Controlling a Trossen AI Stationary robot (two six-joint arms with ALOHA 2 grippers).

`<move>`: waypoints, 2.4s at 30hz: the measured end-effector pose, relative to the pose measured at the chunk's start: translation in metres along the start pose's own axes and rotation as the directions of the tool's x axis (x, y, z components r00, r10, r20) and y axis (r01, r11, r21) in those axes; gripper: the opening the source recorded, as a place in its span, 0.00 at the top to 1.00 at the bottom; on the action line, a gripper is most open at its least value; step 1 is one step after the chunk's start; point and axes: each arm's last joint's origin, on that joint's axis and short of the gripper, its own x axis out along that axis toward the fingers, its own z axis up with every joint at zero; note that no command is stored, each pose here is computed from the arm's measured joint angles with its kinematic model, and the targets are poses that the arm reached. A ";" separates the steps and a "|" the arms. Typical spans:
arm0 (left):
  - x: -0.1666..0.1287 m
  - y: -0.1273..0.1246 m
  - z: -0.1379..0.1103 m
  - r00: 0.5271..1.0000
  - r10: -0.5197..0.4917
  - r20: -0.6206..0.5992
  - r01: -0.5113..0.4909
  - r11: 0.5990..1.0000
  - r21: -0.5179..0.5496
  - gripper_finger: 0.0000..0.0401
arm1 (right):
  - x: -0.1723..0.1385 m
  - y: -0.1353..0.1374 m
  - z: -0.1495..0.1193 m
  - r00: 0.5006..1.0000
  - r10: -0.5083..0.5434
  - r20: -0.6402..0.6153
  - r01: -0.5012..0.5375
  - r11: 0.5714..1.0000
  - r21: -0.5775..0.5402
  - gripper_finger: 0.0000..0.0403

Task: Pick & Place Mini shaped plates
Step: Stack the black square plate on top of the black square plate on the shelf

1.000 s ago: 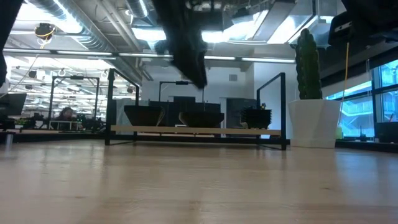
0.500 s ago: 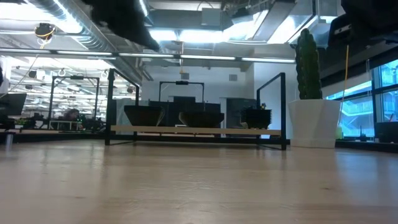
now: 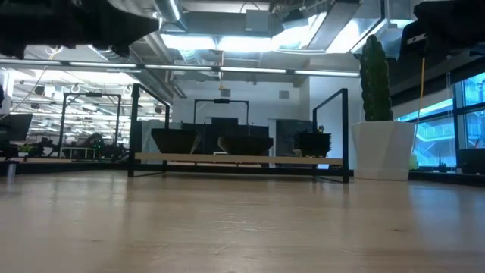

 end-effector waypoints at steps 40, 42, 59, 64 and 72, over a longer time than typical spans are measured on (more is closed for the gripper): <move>-0.003 -0.005 -0.013 0.994 0.048 -0.097 -0.049 0.999 -0.007 0.98 | 0.179 0.294 0.057 0.211 0.022 -0.977 -0.002 1.000 0.022 0.95; -0.003 -0.005 -0.013 0.994 0.048 -0.097 -0.049 0.999 -0.008 0.97 | 0.182 0.297 0.047 0.119 -0.007 -0.993 0.030 1.000 -0.003 0.90; -0.003 -0.005 -0.016 0.992 0.045 -0.121 -0.045 0.999 0.003 0.98 | 0.171 0.315 0.028 -0.039 0.033 -0.999 0.218 0.976 0.023 0.64; -0.003 -0.005 -0.016 0.992 0.045 -0.121 -0.045 0.999 0.003 0.99 | 0.167 0.316 0.024 0.011 -0.035 -0.999 0.187 0.982 -0.032 0.64; -0.003 -0.005 -0.016 0.991 0.045 -0.124 -0.045 0.999 0.004 0.98 | 0.158 0.314 0.003 -0.035 -0.060 -0.998 0.175 0.982 -0.066 0.64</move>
